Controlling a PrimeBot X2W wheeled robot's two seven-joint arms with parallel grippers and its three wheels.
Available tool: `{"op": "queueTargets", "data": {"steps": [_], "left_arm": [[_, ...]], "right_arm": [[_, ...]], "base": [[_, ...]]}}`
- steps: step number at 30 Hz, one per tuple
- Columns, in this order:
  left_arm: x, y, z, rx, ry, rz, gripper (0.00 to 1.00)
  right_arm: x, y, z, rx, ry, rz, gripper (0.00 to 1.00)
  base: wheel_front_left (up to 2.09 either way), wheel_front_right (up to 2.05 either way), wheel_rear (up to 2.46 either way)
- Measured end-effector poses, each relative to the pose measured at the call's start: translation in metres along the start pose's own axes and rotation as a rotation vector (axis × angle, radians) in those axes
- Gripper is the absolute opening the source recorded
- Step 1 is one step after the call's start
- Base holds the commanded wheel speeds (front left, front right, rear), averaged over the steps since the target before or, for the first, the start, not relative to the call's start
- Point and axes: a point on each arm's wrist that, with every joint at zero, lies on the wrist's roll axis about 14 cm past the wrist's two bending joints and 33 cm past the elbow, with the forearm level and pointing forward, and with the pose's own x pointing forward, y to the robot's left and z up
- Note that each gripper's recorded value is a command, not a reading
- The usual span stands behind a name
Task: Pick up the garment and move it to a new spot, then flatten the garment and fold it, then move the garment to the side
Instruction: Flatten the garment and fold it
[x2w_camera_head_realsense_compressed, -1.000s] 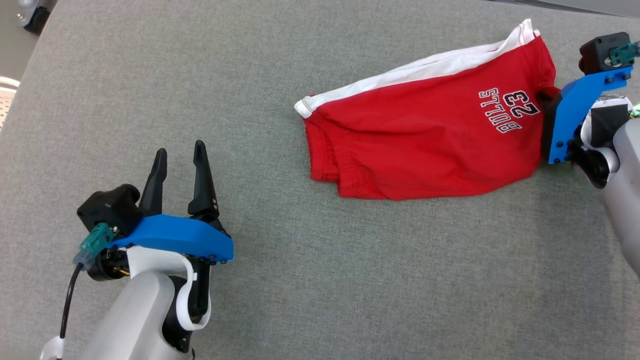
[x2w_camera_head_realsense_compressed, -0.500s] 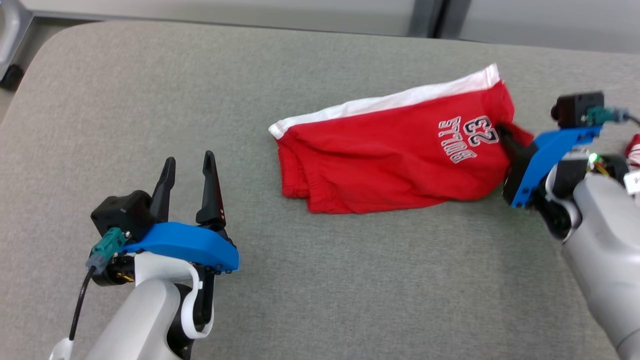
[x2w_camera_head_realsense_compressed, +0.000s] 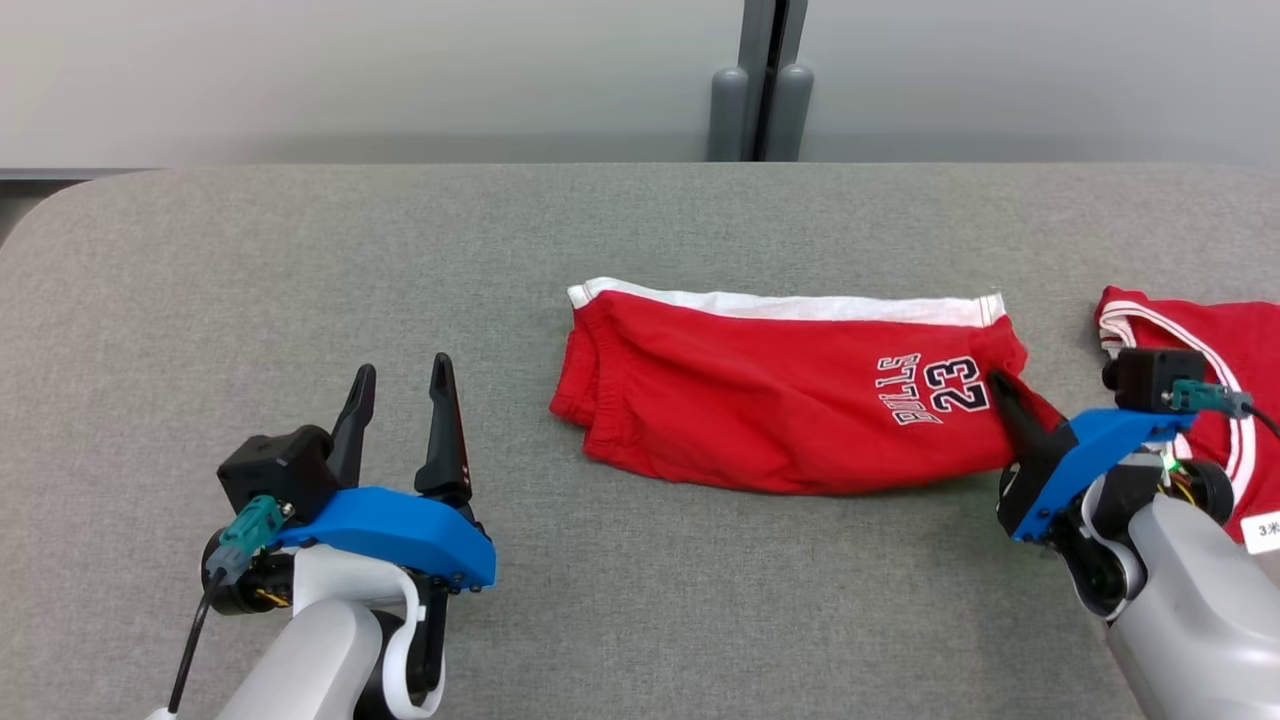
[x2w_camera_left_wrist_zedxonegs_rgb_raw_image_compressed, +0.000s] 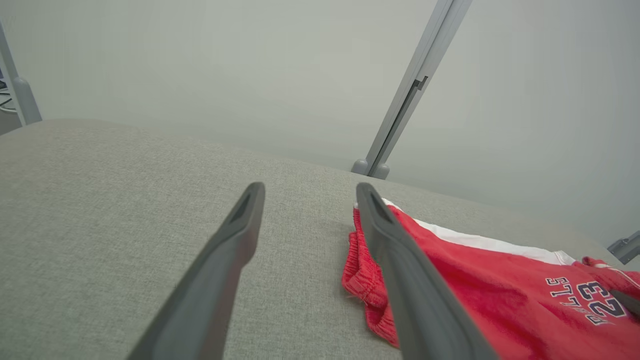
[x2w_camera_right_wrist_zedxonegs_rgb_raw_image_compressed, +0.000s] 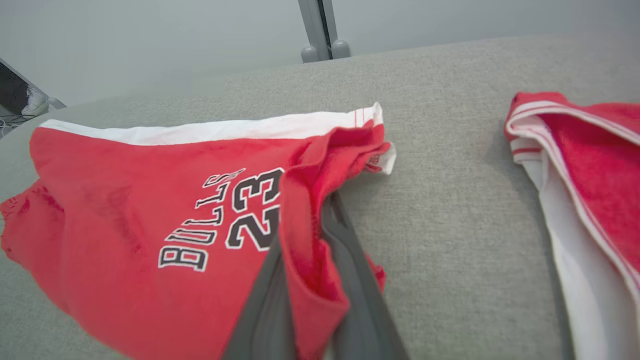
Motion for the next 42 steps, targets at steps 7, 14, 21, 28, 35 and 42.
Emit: {"op": "queueTargets", "data": {"steps": [7, 14, 21, 28, 35, 42], "left_arm": [[-0.001, -0.002, -0.002, -0.001, 0.006, -0.005, 1.00], [-0.008, 0.006, 0.001, -0.005, 0.000, 0.020, 1.00], [-0.021, 0.017, 0.011, -0.025, -0.037, 0.059, 1.00], [-0.033, 0.033, 0.013, -0.043, -0.055, 0.111, 1.00], [-0.040, 0.051, 0.006, -0.060, -0.049, 0.170, 1.00], [-0.040, 0.060, -0.002, -0.068, -0.039, 0.201, 1.00]], "right_arm": [[-0.004, -0.007, -0.016, 0.035, 0.029, -0.033, 0.00], [0.006, 0.014, -0.004, 0.011, 0.006, 0.008, 0.00], [0.023, 0.098, 0.036, -0.048, -0.063, 0.196, 0.00], [0.031, 0.177, 0.029, -0.105, 0.000, 0.367, 0.00], [0.043, 0.206, 0.001, -0.137, 0.101, 0.424, 0.00], [0.053, 0.214, -0.011, -0.149, 0.125, 0.437, 0.00]], "base": [[0.00, 0.00, 0.00], [0.00, 0.00, 0.00], [0.00, 0.00, 0.00], [0.00, 0.00, 0.00], [0.00, 0.00, 0.00], [0.00, 0.00, 0.00]]}}
